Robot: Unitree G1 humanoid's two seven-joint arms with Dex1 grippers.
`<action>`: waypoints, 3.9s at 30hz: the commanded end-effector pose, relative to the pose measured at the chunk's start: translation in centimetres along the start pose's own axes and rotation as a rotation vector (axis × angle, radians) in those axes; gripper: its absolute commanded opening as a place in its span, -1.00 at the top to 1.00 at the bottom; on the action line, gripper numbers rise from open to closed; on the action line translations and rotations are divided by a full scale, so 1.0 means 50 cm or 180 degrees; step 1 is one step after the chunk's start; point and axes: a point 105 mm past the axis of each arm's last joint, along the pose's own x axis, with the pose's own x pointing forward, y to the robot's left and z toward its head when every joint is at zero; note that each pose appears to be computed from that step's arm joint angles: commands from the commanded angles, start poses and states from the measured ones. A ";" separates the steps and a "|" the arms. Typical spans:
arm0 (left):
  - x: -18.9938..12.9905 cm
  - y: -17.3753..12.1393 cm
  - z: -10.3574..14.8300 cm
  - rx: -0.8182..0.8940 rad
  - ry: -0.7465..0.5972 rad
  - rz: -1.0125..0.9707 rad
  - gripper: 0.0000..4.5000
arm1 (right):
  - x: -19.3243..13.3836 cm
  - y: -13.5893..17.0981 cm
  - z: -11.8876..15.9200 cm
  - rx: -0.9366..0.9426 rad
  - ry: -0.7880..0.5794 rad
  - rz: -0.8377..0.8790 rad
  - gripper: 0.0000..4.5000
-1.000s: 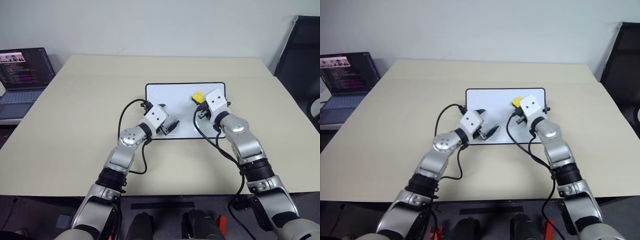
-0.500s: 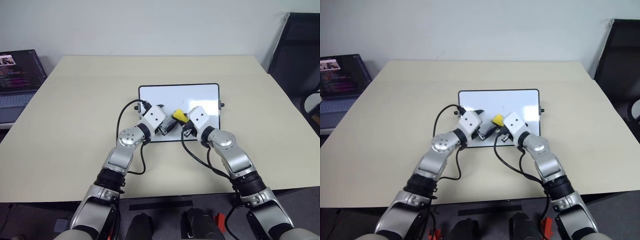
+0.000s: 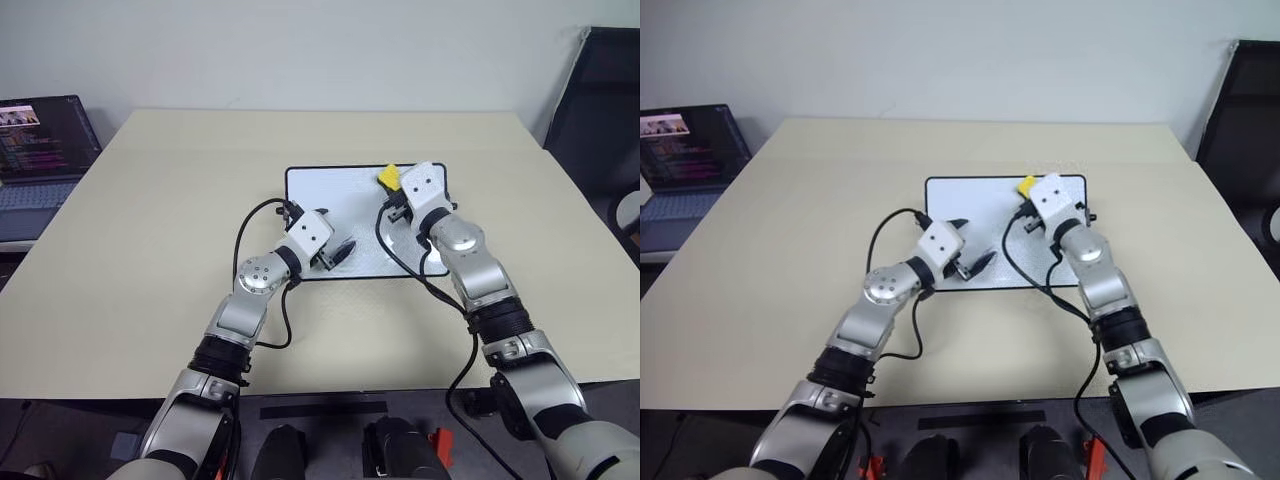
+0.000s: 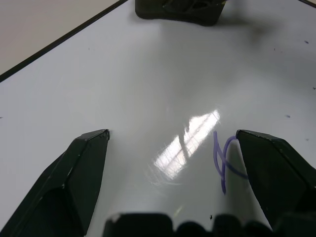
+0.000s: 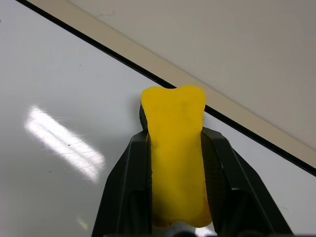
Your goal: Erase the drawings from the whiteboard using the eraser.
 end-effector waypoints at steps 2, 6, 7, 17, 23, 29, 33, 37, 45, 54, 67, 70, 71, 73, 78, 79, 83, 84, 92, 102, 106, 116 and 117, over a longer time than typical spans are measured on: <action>0.001 0.011 0.031 0.0074 -0.0151 0.0070 -1.00 | -0.027 0.024 -0.056 0.0044 0.0244 0.0106 0.52; -0.007 0.009 0.030 0.0063 -0.0157 0.0073 -1.00 | -0.046 0.037 -0.054 0.0118 0.0178 0.0136 0.52; -0.012 0.007 0.030 0.0061 -0.0165 0.0068 -1.00 | -0.050 0.040 -0.049 0.0166 0.0138 0.0152 0.52; -0.121 -0.049 0.038 -0.0162 -0.0177 0.0205 -1.00 | -0.079 0.032 -0.022 0.0343 -0.0152 0.0148 0.52; -0.184 -0.079 -0.001 -0.0284 0.0091 0.0386 -1.00 | -0.095 0.046 -0.010 0.0448 -0.0256 0.0235 0.52; -0.199 -0.109 -0.042 -0.0427 0.0229 0.0404 -1.00 | -0.097 0.095 -0.010 0.0526 -0.0321 0.0474 0.52; -0.198 -0.112 -0.042 -0.0426 0.0193 0.0375 -1.00 | -0.091 0.116 -0.003 0.0516 -0.0344 0.0553 0.52; -0.190 -0.115 -0.031 -0.0409 0.0102 0.0305 -1.00 | -0.072 0.134 -0.025 0.0499 -0.0131 0.0594 0.52; -0.195 -0.097 -0.031 -0.0380 0.0122 0.0361 -1.00 | -0.086 0.206 -0.069 0.0360 0.0194 0.1098 0.52; -0.225 -0.097 -0.043 -0.0380 0.0255 0.0425 -1.00 | -0.114 0.259 -0.060 0.0564 0.0131 0.1559 0.52; -0.232 -0.092 -0.043 -0.0341 0.0298 0.0416 -1.00 | -0.041 0.141 -0.010 0.0275 -0.0292 0.0503 0.52; -0.233 -0.090 -0.043 -0.0337 0.0305 0.0415 -1.00 | -0.051 0.184 0.003 0.0317 -0.0390 0.0806 0.52; -0.234 -0.090 -0.043 -0.0336 0.0308 0.0414 -1.00 | -0.057 0.202 0.005 0.0337 -0.0407 0.0938 0.52; -0.234 -0.089 -0.044 -0.0335 0.0314 0.0410 -1.00 | -0.083 0.259 0.006 0.0420 -0.0409 0.1389 0.52; -0.234 -0.084 -0.047 -0.0323 0.0334 0.0415 -1.00 | -0.107 0.296 -0.017 0.0404 -0.0197 0.1787 0.52; -0.234 -0.083 -0.048 -0.0321 0.0340 0.0419 -1.00 | -0.103 0.286 -0.018 0.0373 -0.0188 0.1733 0.52; -0.233 -0.084 -0.047 -0.0321 0.0339 0.0419 -1.00 | -0.082 0.230 -0.026 0.0407 -0.0145 0.1320 0.52; -0.232 -0.085 -0.046 -0.0323 0.0337 0.0418 -1.00 | -0.077 0.209 -0.027 0.0420 -0.0155 0.1178 0.52; -0.217 -0.084 -0.034 -0.0341 0.0219 0.0373 -1.00 | -0.085 0.070 0.004 0.0583 -0.0470 0.0294 0.52; -0.172 -0.126 0.079 -0.0824 -0.0820 -0.0706 -1.00 | -0.228 -0.091 -0.020 0.0674 -0.0077 -0.0473 0.52; -0.161 -0.134 0.082 -0.0801 -0.0855 -0.1201 -1.00 | -0.291 -0.136 -0.055 0.0713 0.0361 -0.0764 0.52; -0.128 -0.133 0.057 -0.0494 -0.0813 -0.2020 -1.00 | -0.383 -0.174 -0.183 0.1082 0.1427 -0.1036 0.52; -0.127 -0.133 0.055 -0.0465 -0.0825 -0.2061 -1.00 | -0.385 -0.173 -0.187 0.1095 0.1456 -0.1028 0.52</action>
